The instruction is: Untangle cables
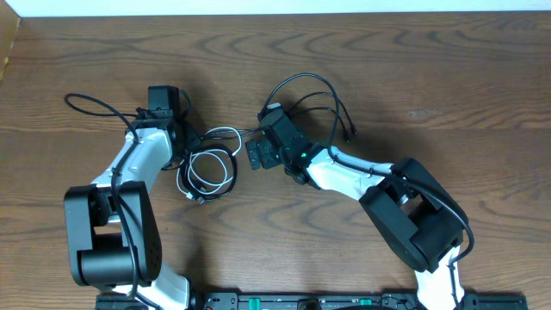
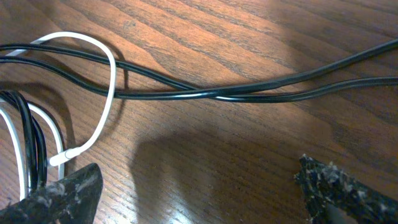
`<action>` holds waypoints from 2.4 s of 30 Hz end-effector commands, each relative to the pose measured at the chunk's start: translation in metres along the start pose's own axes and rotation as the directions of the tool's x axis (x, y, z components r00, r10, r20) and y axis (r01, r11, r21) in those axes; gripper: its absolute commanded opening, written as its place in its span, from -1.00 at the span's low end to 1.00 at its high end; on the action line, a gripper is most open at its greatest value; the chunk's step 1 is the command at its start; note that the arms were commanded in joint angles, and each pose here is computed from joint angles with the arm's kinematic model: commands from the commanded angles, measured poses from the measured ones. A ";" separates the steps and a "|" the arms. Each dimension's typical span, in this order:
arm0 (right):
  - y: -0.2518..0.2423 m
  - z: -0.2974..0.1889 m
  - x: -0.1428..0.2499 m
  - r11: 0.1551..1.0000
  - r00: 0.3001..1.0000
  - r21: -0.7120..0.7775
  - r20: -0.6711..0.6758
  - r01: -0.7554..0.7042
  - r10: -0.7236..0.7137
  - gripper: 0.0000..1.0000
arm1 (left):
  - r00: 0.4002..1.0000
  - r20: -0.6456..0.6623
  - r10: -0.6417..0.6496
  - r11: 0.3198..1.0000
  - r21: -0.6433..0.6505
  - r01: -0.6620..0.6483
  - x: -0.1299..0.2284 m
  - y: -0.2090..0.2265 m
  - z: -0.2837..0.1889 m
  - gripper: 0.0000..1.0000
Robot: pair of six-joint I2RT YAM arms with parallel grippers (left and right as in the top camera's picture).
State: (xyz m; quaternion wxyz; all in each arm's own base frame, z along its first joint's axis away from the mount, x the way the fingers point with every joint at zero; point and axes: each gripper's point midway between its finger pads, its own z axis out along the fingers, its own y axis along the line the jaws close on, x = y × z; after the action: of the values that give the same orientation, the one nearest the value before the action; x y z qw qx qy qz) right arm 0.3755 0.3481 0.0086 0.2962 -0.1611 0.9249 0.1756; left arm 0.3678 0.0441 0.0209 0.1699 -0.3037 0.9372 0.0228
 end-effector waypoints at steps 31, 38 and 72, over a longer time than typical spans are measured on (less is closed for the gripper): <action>0.012 0.049 0.064 0.998 0.999 0.044 -0.015 -0.038 0.038 0.33 | 0.998 -0.064 -0.012 0.991 0.134 0.021 0.010 -0.024 0.001 0.26; 0.007 0.054 0.075 0.998 0.999 0.059 -0.041 -0.029 0.032 0.03 | 0.998 -0.064 -0.012 0.991 0.134 0.021 0.010 -0.024 0.001 0.26; 0.017 0.056 0.092 0.995 0.998 0.093 -0.052 0.045 -0.040 0.04 | 0.998 -0.064 -0.012 0.991 0.134 0.021 0.010 -0.024 0.001 0.26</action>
State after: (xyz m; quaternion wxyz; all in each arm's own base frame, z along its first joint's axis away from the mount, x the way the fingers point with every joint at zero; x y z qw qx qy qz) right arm 0.3748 0.3908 0.0011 0.3907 -0.1388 0.8968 0.1545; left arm 0.3767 0.0195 0.0220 0.1669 -0.2996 0.9379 -0.0521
